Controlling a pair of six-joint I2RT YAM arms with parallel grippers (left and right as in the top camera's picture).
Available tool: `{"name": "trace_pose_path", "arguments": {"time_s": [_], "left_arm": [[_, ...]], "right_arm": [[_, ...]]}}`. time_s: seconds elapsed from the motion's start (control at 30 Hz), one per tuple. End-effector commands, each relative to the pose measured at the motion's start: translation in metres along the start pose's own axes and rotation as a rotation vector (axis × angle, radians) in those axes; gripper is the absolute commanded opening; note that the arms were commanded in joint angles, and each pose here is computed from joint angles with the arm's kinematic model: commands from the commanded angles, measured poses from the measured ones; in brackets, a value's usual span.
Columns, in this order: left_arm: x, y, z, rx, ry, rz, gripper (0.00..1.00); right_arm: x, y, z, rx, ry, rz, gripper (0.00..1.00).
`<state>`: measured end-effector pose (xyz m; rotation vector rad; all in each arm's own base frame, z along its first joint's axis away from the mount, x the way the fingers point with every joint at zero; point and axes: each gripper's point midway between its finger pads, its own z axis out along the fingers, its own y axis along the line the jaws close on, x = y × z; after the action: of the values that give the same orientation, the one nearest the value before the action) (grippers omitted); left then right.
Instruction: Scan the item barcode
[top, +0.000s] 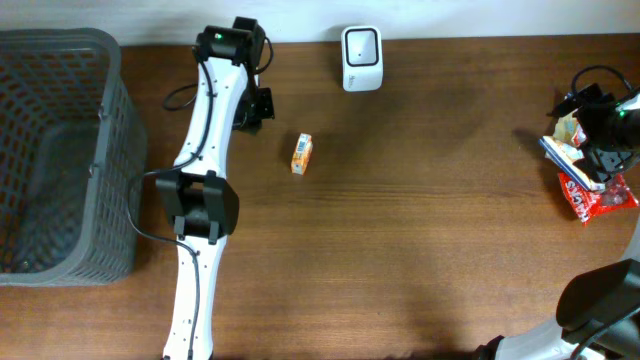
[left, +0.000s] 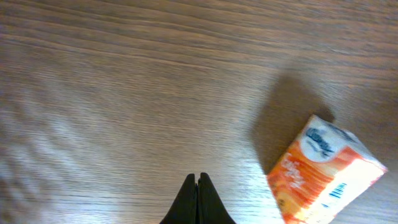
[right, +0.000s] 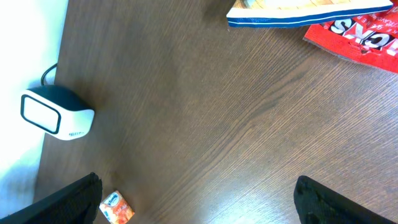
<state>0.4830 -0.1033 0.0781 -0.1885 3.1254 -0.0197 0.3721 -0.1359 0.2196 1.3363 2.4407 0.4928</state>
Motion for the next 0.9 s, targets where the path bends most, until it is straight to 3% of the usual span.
{"name": "trace_pose_path", "arguments": {"time_s": [0.0,0.13,0.37,0.7,0.87], "left_arm": [[0.008,-0.017,0.004,0.023,0.021,0.037,0.00],[0.009,-0.018,0.019,-0.045,0.027,0.061,0.00],[0.009,-0.033,0.039,0.014,0.057,0.066,0.00],[0.014,-0.050,0.043,-0.013,0.042,0.111,0.00],[0.023,-0.047,0.060,-0.031,0.101,0.112,0.00]], "right_arm": [[0.001,0.002,0.001,-0.004,0.005,-0.014,0.98],[0.001,0.002,0.001,-0.004,0.005,-0.013,0.98],[0.001,0.002,0.001,-0.004,0.005,-0.013,0.98],[0.001,0.002,0.001,-0.004,0.005,-0.013,0.98],[0.001,0.002,0.001,-0.004,0.005,-0.013,0.98]]}}
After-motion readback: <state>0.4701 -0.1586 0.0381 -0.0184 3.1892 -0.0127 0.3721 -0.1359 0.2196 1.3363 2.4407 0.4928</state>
